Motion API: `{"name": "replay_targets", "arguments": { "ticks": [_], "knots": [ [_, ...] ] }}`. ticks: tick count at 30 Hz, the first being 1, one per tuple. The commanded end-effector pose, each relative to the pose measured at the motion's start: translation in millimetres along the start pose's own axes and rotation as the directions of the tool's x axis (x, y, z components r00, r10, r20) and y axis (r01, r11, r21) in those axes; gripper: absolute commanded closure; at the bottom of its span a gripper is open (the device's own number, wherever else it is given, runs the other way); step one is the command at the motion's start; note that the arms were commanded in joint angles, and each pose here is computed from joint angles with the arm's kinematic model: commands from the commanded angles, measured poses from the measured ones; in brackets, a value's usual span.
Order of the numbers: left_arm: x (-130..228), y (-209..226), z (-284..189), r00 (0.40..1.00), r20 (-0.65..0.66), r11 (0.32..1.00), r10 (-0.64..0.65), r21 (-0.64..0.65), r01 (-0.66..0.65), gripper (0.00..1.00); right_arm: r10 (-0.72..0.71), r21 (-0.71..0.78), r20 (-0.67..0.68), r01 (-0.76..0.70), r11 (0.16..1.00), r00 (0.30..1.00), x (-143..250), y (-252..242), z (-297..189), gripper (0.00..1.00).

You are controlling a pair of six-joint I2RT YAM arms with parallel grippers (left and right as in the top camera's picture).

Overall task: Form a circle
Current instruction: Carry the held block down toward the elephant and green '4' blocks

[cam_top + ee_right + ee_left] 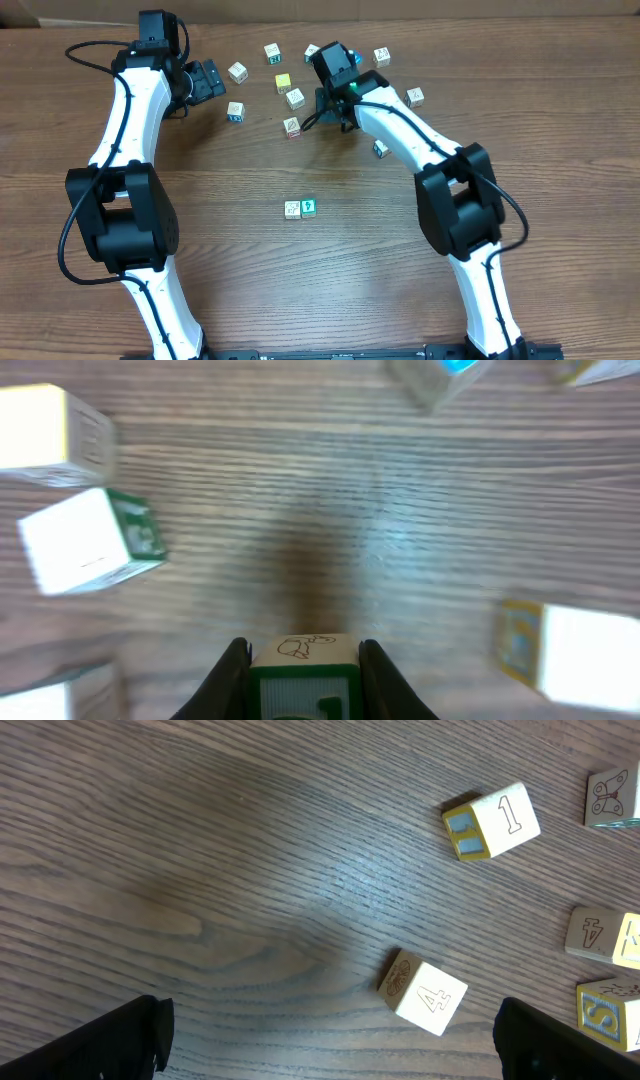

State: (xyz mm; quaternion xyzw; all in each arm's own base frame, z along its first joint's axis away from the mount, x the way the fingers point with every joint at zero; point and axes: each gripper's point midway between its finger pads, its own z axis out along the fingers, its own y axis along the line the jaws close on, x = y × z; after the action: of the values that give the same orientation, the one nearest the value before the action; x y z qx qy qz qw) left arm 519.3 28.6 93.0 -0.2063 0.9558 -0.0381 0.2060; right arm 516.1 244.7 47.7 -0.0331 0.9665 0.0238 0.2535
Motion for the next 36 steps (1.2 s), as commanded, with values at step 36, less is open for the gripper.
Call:
{"name": "replay_targets", "arguments": {
  "ticks": [36],
  "knots": [
    [-3.7, -6.7, -5.5, 1.000, 0.013, 1.000, -0.014, 0.016, 0.014, 0.00, 0.296, 0.141, -0.404, -0.261, 0.955, 0.866, 143.0, -49.7, -143.0, 0.91]
  ]
}}
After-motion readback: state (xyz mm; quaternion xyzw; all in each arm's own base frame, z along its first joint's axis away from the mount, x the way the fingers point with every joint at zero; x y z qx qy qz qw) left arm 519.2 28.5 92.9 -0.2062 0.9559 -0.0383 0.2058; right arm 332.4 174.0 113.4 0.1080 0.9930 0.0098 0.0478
